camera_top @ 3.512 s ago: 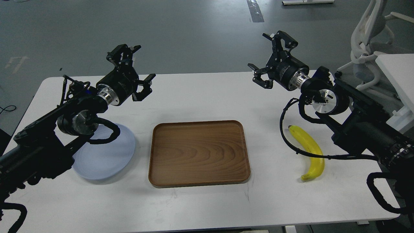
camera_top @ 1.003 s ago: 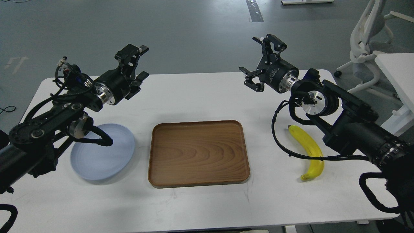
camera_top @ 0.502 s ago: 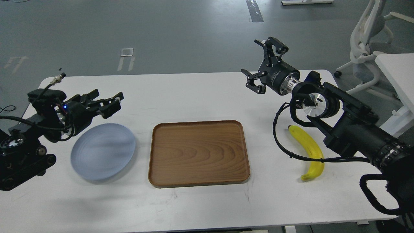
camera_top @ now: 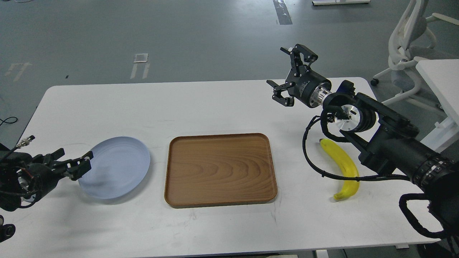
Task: Place banana on plate with both arms
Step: 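Grasp the edge of the light blue plate with the left gripper, then lift the plate with the left gripper and lower it onto the wooden tray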
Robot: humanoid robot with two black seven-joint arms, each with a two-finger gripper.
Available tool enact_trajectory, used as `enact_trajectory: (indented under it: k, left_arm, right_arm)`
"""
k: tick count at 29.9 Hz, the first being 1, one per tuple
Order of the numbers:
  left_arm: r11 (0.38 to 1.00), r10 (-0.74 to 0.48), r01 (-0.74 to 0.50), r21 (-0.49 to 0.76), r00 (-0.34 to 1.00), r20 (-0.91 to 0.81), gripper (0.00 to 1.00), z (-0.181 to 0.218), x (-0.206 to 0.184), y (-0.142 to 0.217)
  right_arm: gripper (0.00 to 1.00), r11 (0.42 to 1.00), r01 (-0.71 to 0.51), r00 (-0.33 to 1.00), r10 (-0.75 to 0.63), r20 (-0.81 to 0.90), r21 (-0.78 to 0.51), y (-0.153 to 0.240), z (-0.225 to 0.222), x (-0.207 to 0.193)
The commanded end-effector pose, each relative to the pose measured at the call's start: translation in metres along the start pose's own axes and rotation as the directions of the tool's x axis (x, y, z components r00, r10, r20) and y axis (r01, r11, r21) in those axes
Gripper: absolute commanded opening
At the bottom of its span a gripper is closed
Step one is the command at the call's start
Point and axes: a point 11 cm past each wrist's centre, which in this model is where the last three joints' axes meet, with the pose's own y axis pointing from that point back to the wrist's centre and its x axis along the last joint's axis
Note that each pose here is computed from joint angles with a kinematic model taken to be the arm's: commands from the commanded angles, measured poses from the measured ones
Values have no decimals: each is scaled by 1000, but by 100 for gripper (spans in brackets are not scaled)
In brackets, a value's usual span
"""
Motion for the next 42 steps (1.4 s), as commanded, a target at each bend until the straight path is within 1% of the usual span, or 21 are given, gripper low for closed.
enact_trajectory:
  k: [1, 5, 8, 11, 12, 13, 15, 16, 17, 19, 20, 21, 22, 23, 26, 32, 37, 39, 42]
  left_arm:
    - [1000, -14, 14, -2, 999, -34, 88, 1, -7, 1]
    - [999, -34, 33, -15, 999, -42, 82, 2, -17, 4]
    - [999, -47, 47, -15, 998, -48, 81, 1, -23, 7]
    - [998, -55, 55, -11, 997, -51, 72, 0, -28, 9]
    - [998, -59, 59, -10, 997, -53, 66, 0, -29, 10]
    - [998, -66, 66, -9, 996, -56, 56, 0, -31, 10]
    - [997, -76, 76, -6, 995, -64, 49, -1, -33, 11]
    - [996, -85, 85, -1, 993, -76, 43, -2, -34, 11]
    - [996, -85, 85, -1, 993, -76, 43, -2, -34, 11]
    - [994, -105, 107, 9, 990, -96, 33, -4, -37, 12]
    - [994, -108, 109, 9, 989, -97, 29, -5, -37, 12]
    - [994, -108, 109, 6, 989, -102, 17, -4, -37, 12]
    - [994, -109, 108, -11, 989, -103, 0, -3, -36, 12]
    - [994, -109, 108, -11, 989, -103, 0, -3, -36, 12]
    - [992, -106, 99, -73, 989, -103, 0, 4, -36, 12]
    - [994, -80, 72, -79, 991, -107, 0, 5, -27, 9]
    - [994, -37, 17, -109, 983, -179, 0, 9, -13, 6]
    - [983, 1, -34, -182, 984, -176, 0, 23, 11, -3]
    - [967, 43, -85, -239, 984, -174, 0, 42, 37, -13]
  right_arm:
    - [100, 1000, -1, 1000, 1, -1, -1, 0, 0, 0]
    - [100, 1000, -6, 1000, 6, -5, 0, 2, -1, 3]
    - [100, 1000, -8, 1000, 8, -14, -9, 2, 1, 4]
    - [100, 1000, -8, 1000, 8, -15, -12, 2, 2, 4]
    - [100, 1000, -8, 1000, 8, -15, -12, 2, 2, 4]
    - [100, 1000, -8, 1000, 8, -15, -12, 2, 2, 4]
    - [100, 1000, -12, 1000, 12, -17, -12, 2, 2, 4]
    - [100, 1000, -22, 1000, 22, -16, -13, 2, 2, 5]
    - [100, 1000, -22, 1000, 22, -16, -13, 2, 2, 5]
    - [100, 1000, -26, 1000, 26, -18, -13, 2, 2, 5]
    - [100, 999, -29, 999, 29, -18, -13, 2, 2, 5]
    - [100, 999, -29, 999, 29, -18, -13, 2, 2, 5]
    - [100, 999, -29, 999, 29, -18, -13, 2, 2, 5]
    - [100, 999, -29, 999, 29, -18, -13, 2, 2, 5]
    - [100, 999, -36, 999, 35, -20, -15, 2, 3, 7]
    - [100, 999, -36, 999, 35, -20, -15, 2, 3, 7]
    - [100, 1000, -31, 999, 30, -23, -6, 1, -2, 4]
    - [100, 1000, -26, 999, 26, -25, 6, -1, -8, 1]
    - [100, 999, -27, 999, 27, -31, 19, -1, -16, 1]
